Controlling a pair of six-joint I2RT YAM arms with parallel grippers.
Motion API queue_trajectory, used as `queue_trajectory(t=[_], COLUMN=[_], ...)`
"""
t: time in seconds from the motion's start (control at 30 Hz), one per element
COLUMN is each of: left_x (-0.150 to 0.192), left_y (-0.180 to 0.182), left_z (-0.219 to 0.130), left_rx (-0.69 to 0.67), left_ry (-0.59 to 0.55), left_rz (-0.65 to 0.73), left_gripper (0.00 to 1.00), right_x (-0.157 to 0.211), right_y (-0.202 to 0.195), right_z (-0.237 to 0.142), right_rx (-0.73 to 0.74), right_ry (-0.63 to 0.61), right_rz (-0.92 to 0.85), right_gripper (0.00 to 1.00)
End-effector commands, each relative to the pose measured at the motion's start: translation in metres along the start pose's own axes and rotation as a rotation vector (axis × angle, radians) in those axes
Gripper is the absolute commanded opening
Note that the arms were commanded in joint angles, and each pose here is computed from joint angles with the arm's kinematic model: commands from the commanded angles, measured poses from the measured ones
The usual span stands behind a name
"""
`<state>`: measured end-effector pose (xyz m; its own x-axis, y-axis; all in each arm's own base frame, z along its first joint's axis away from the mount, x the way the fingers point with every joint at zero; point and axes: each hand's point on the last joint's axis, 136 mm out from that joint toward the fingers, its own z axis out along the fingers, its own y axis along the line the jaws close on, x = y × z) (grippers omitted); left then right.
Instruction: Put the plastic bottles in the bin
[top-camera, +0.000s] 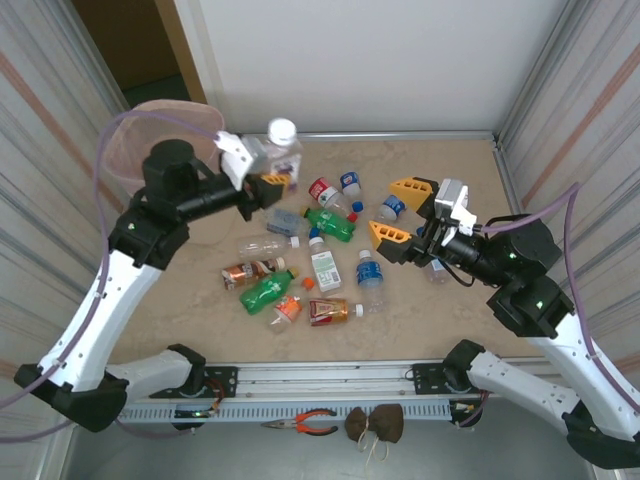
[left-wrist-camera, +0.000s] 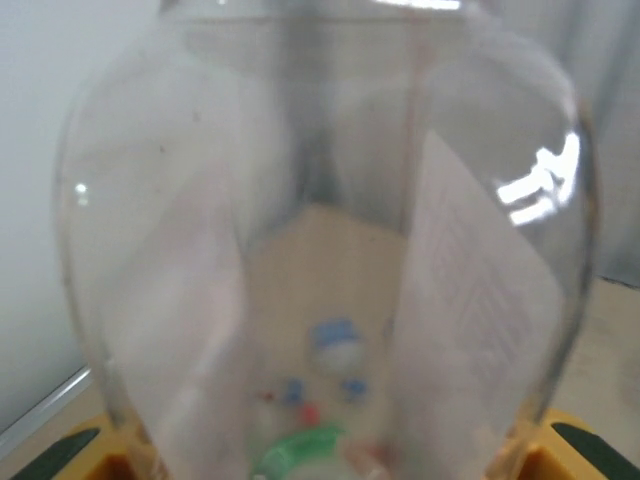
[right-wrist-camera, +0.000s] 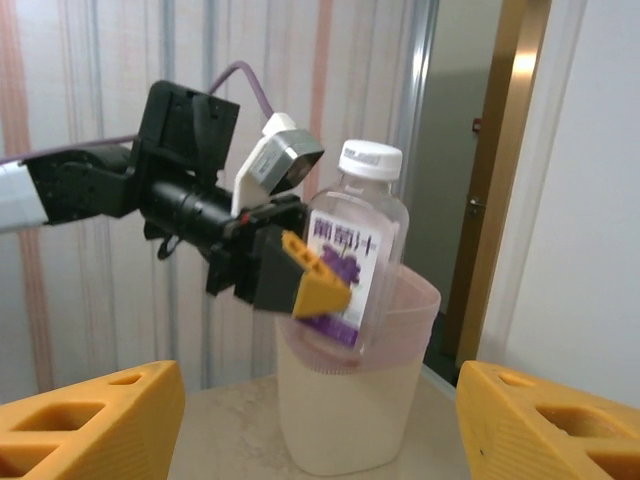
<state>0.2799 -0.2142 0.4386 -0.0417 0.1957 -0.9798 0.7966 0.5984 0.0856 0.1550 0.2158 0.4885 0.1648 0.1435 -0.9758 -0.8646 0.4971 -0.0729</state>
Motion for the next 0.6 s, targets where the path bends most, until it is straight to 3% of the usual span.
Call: queue_trajectory(t=[0.0, 0.27, 0.57], left_x=[0.001, 0.029, 0.077], left_y=[0.049, 0.153, 0.225], left_z=[-0.016, -0.047, -0.078], left_rx=[-0.146, -0.414, -0.72], left_ry=[0.013, 0.099, 0.326], left_rz=[-0.12, -0.332, -0.302], left_gripper=[0.33, 0.31, 0.31], right_x=[0.002, 0.004, 0.008], right_y=[-0.006, -0.005, -0.003], right_z=[-0.001, 0.0, -0.001], right_rx=[0.035, 0.028, 0.021], right_ry=[0.011, 0.02, 0.04], right_rz=[-0.015, -0.004, 0.002], right_gripper=[0.71, 0.69, 0.68])
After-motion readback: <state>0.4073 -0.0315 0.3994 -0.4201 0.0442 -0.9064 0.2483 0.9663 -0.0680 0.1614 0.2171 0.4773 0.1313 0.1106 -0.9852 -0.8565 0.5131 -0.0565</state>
